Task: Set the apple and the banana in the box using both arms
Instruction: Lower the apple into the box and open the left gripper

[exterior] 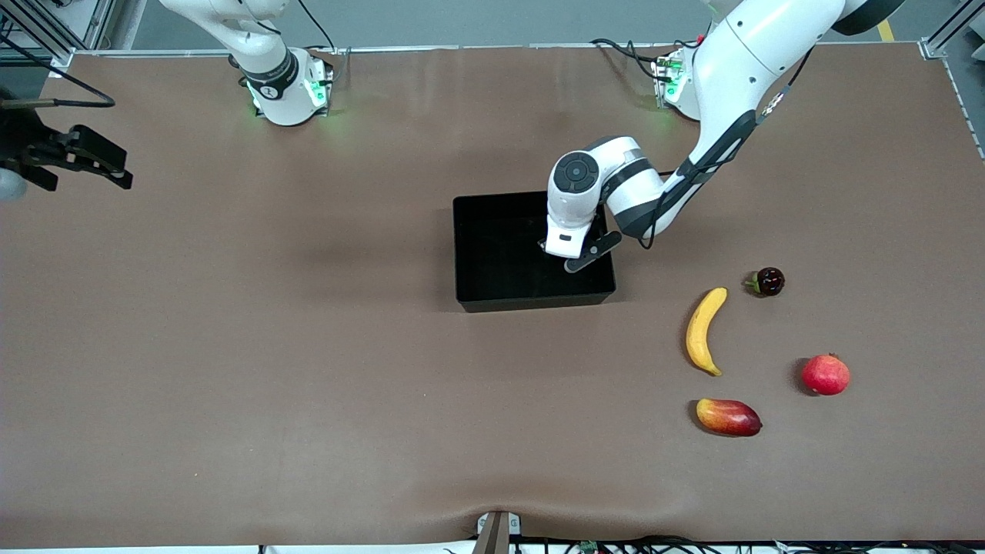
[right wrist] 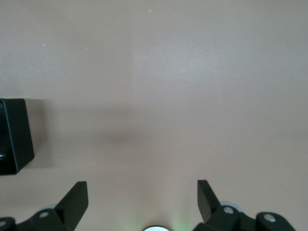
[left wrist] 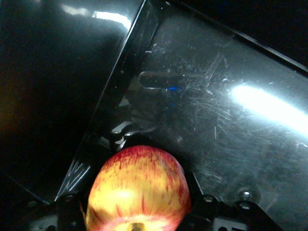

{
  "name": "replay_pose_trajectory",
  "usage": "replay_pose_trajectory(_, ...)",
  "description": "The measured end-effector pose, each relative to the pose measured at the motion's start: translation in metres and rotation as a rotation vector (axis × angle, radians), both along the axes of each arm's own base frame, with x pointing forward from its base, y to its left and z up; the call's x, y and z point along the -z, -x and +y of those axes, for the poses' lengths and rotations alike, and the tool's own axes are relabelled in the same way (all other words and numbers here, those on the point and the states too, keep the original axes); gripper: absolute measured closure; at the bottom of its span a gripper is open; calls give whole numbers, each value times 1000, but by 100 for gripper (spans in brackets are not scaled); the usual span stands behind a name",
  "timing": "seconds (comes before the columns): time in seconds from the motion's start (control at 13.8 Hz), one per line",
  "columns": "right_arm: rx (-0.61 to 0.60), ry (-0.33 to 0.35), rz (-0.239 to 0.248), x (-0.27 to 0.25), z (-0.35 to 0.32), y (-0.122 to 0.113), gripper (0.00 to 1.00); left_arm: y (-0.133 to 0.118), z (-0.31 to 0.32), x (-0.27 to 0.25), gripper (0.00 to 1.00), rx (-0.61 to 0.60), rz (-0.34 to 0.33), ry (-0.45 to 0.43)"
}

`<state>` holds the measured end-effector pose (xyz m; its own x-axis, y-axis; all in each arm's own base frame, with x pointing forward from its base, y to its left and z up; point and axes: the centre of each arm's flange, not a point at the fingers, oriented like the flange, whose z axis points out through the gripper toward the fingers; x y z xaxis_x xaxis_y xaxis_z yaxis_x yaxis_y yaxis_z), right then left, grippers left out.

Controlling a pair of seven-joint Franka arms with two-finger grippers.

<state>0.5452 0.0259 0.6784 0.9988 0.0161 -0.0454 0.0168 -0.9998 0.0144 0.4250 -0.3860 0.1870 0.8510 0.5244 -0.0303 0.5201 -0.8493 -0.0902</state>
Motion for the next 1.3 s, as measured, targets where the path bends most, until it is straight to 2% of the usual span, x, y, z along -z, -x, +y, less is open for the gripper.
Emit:
replay_pose_trajectory(0.14,-5,-1,-4,-2,-9,0,0,-5,-1,-4,4,-6,-8,7)
replay_pose_trajectory(0.22,-11,-1,-4,-2,-13,0,0,-9,-2,-7,0,-11,-16,13)
replay_pose_trajectory(0.43,-17,-2,-4,-2,-15,0,0,-24,-5,-22,0,-27,-49,33)
replay_pose_trajectory(0.72,22,-18,10,-1,-41,1,0,-30,-17,-52,0,-56,-73,57)
replay_pose_trajectory(0.87,5,-53,15,0,-61,3,0,-36,-22,-72,0,-74,-73,33)
replay_pose_trajectory(1.3,-4,-52,28,0,-82,7,0,-62,-26,-118,0,-118,-76,-7)
